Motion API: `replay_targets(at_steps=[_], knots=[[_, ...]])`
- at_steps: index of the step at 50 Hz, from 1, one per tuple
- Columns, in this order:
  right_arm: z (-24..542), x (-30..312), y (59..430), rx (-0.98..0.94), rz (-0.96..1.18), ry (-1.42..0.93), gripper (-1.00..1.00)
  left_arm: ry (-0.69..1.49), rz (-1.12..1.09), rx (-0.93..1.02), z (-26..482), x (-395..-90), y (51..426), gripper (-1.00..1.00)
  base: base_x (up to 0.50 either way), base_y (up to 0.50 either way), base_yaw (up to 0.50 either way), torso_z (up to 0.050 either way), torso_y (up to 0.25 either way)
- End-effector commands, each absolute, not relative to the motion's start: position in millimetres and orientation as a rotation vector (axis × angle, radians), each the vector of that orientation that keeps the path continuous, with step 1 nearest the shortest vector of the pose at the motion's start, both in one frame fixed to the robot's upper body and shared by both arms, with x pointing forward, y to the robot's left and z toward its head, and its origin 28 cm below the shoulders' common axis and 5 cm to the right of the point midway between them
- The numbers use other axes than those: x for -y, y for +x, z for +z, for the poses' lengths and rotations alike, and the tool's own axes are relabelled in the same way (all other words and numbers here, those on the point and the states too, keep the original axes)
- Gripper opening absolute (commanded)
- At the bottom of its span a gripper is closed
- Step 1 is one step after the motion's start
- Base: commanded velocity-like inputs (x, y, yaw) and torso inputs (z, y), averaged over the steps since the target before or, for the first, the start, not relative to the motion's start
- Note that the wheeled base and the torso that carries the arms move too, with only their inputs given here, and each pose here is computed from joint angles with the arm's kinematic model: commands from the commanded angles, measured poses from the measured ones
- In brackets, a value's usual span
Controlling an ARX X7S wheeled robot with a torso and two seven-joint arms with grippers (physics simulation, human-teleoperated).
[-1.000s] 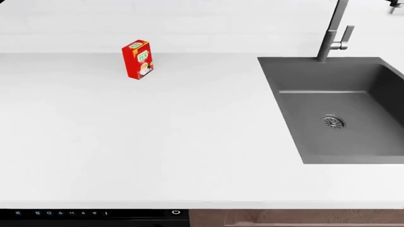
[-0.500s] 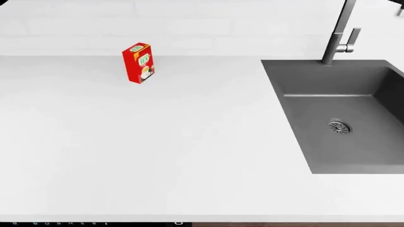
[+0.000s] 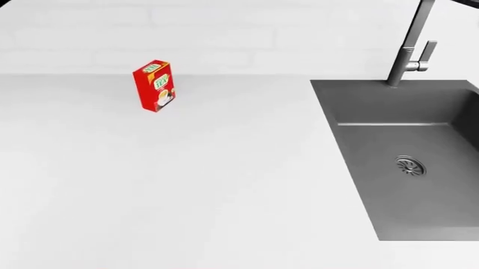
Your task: Pick the cans from the counter and place them in their designated side in the cabinet.
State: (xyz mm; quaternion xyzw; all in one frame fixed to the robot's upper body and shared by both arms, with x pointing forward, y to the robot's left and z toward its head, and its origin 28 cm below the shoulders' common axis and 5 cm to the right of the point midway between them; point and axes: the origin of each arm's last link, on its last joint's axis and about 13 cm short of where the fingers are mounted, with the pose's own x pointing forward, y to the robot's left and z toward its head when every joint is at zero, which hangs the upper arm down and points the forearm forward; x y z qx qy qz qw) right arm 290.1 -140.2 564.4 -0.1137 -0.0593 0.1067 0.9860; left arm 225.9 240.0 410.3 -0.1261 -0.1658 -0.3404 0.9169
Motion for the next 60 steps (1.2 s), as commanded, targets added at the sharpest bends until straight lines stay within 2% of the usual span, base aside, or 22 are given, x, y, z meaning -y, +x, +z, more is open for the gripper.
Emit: replay_targets(at_steps=[1,24,25,60], knots=[[568.9,139.9,286.3,0.145,0.217,-0.236,-1.0,-0.256,-0.703,0.343,412.8,-239.4,224.4,1.0,0.23,0.0,0.0,0.0,0.0],[568.9,139.9,286.3,0.145,0.217,-0.236,-1.0,-0.26,-0.701,0.349,410.3,-240.9,224.6,1.0,0.2,0.0,0.0,0.0,0.0],[568.9,139.9,286.3,0.145,0.217,-0.236,1.0,-0.26,-0.701,0.349,410.8,-240.9,223.9,1.0,0.0,0.0,0.0,0.0,0.0],[568.9,139.9,286.3,0.145,0.217,-0.236,1.0,-0.259,-0.706,0.358,411.7,-241.0,223.1,1.0,-0.01,0.0,0.0,0.0,0.0]])
